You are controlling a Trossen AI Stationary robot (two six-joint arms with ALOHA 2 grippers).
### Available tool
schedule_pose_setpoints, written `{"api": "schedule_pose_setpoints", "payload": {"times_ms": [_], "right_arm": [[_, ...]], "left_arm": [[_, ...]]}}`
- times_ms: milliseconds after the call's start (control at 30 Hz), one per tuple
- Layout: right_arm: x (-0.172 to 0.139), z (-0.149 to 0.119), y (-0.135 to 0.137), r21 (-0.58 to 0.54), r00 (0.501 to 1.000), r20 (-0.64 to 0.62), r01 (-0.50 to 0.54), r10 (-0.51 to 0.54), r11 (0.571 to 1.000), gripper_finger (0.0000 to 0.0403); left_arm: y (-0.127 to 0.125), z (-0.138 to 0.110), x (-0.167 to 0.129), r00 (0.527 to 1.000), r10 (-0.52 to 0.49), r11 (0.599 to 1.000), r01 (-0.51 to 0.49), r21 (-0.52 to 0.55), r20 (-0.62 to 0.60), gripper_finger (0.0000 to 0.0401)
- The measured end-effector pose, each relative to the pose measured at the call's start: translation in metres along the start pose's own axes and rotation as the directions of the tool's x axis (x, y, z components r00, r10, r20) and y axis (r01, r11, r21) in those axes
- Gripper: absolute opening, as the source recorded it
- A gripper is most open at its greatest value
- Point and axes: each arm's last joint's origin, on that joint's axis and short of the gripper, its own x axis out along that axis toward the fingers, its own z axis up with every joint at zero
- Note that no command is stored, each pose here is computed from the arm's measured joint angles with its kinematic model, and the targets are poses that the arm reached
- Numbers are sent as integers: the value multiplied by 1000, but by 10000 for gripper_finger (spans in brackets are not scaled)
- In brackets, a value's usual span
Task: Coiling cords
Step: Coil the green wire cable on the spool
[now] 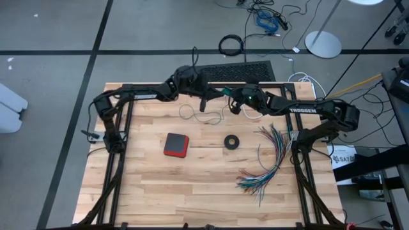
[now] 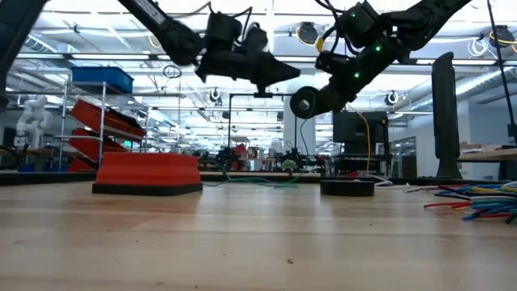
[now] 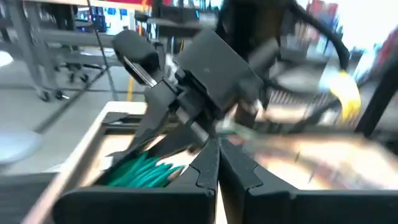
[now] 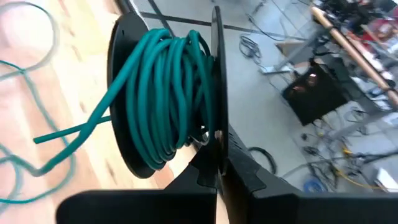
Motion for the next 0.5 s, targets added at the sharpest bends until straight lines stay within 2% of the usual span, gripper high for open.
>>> {"api": "schedule_pose_setpoints", "payload": {"times_ms": [67,133,200,300,400,500], "right_arm": [[0,0,1,6,999,12,-31,31,999,0],[0,1,2,16,998,25,-64,63,998,0],[0,1,2,17,996,31,-82,81,996,0],[-1,2,3,20,991,49,-123,122,992,0],[-1,3,3,37,988,69,-141,138,989,0],[-1,3,4,45,988,68,-142,138,989,0]], "left_arm": [[-5,6,-9,997,23,993,-14,116,-73,11],[-9,8,-17,982,104,973,-67,222,-158,12],[-14,9,-22,966,138,948,-64,313,-220,19],[-21,10,-19,962,147,924,-49,379,-232,49],[-26,7,-13,945,212,897,-87,433,-250,96],[-28,7,-10,942,221,888,-88,450,-252,144]]}}
